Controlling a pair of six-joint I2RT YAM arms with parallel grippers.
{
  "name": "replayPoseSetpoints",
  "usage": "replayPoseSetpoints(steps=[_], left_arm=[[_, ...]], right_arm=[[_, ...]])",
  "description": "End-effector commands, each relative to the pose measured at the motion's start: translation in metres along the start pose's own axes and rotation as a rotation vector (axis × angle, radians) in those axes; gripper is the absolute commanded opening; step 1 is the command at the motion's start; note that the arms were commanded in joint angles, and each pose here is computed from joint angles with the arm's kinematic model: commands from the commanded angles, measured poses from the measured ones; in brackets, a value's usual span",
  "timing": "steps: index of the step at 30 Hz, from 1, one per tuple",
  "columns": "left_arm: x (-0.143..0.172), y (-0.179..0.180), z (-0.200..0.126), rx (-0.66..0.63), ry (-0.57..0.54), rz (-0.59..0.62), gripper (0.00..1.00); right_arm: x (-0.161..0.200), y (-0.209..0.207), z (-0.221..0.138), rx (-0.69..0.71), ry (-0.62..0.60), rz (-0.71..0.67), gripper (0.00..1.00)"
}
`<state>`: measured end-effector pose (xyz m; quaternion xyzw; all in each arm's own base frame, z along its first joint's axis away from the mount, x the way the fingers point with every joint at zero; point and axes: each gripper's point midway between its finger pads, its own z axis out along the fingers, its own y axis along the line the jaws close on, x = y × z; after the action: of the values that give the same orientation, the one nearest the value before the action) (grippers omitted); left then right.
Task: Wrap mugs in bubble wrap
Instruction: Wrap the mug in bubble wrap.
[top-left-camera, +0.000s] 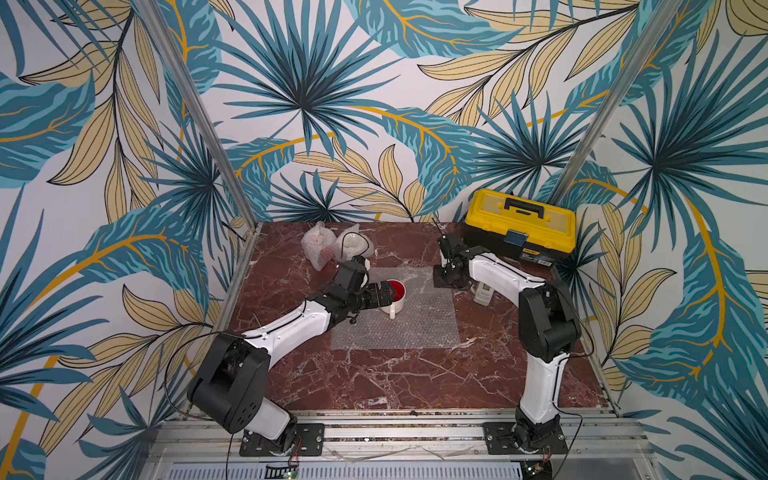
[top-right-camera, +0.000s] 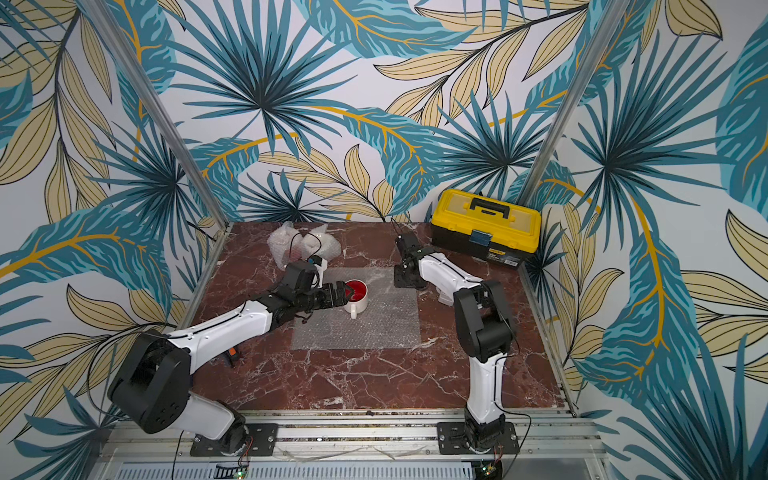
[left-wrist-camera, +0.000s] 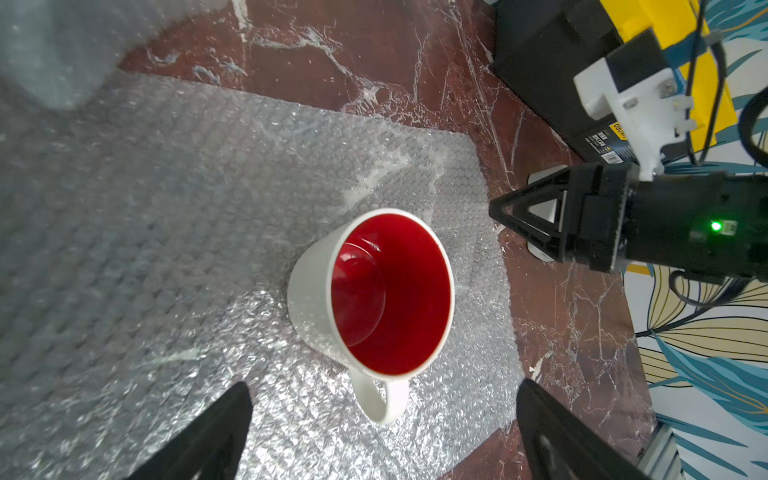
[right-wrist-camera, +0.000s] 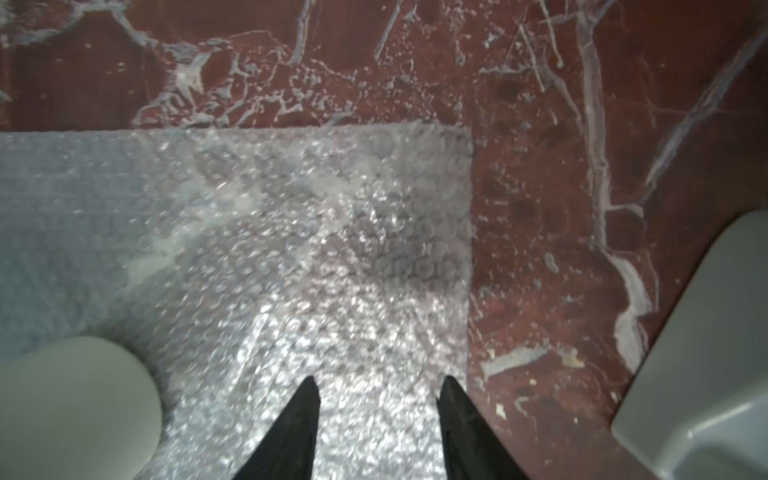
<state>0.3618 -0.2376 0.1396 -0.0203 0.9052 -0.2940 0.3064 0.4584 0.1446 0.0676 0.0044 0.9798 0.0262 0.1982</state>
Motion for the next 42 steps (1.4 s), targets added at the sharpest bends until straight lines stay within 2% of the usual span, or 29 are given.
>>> replayPoseSetpoints(steps=[1, 7, 17, 29, 37, 42], left_arm=[[-0.020, -0.014, -0.001, -0.013, -0.027, 0.063, 1.00], [-0.034, -0.026, 0.002, -0.032, -0.041, 0.119, 1.00], [-0.042, -0.032, -0.002, -0.044, -0.078, 0.129, 1.00], [-0.037, -0.034, -0.009, -0.045, -0.085, 0.156, 1.00], [-0.034, -0.034, -0.011, -0.037, -0.078, 0.150, 1.00], [-0.035, -0.033, -0.012, -0.046, -0.071, 0.124, 1.00]], right_arm=[[0.000, -0.021, 0.006, 0.105, 0.064, -0.078, 0.48], [-0.018, -0.034, 0.026, 0.148, 0.085, -0.108, 0.49], [-0.035, -0.032, 0.051, 0.063, 0.130, -0.105, 0.46], [-0.036, -0.024, 0.070, 0.018, 0.153, -0.117, 0.44], [-0.033, -0.019, 0.071, -0.012, 0.172, -0.096, 0.25], [-0.044, -0.012, 0.048, -0.046, 0.132, -0.066, 0.13]])
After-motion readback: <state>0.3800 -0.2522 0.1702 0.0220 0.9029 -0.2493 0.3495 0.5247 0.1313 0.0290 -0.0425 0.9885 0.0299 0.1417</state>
